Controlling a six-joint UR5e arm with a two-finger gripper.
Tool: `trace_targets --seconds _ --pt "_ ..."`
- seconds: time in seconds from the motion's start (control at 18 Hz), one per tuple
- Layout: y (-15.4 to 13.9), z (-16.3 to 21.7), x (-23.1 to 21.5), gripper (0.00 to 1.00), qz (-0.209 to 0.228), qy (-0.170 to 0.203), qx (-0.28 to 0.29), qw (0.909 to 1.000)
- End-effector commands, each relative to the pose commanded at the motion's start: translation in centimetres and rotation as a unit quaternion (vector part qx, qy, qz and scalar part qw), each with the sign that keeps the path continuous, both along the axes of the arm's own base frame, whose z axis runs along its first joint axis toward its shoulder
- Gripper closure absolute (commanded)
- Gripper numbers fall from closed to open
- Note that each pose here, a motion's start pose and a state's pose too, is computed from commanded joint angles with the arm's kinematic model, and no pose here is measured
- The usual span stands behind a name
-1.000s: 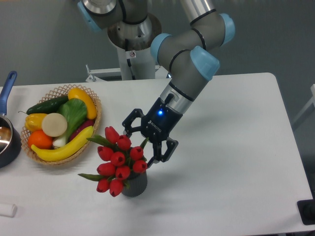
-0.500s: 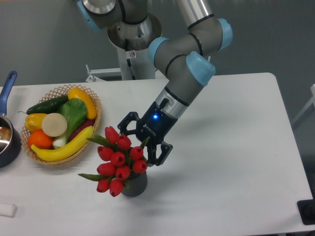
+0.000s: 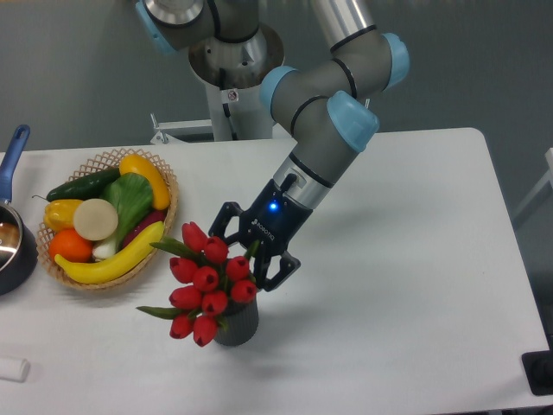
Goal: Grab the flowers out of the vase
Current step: 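Close the gripper on the tulip stems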
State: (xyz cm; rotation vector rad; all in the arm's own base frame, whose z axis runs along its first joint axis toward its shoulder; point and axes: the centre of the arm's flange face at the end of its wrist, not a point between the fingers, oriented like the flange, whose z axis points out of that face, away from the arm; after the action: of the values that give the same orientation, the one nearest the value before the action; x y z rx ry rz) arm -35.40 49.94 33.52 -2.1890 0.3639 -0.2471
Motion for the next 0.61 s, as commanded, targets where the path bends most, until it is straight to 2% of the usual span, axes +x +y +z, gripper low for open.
trace_targets --seconds 0.28,0.61 --pt "-0.01 0.10 0.03 0.60 0.000 0.000 0.001 1.0000" --pt "-0.07 0.84 0.09 0.62 0.000 0.001 0.008 1.0000"
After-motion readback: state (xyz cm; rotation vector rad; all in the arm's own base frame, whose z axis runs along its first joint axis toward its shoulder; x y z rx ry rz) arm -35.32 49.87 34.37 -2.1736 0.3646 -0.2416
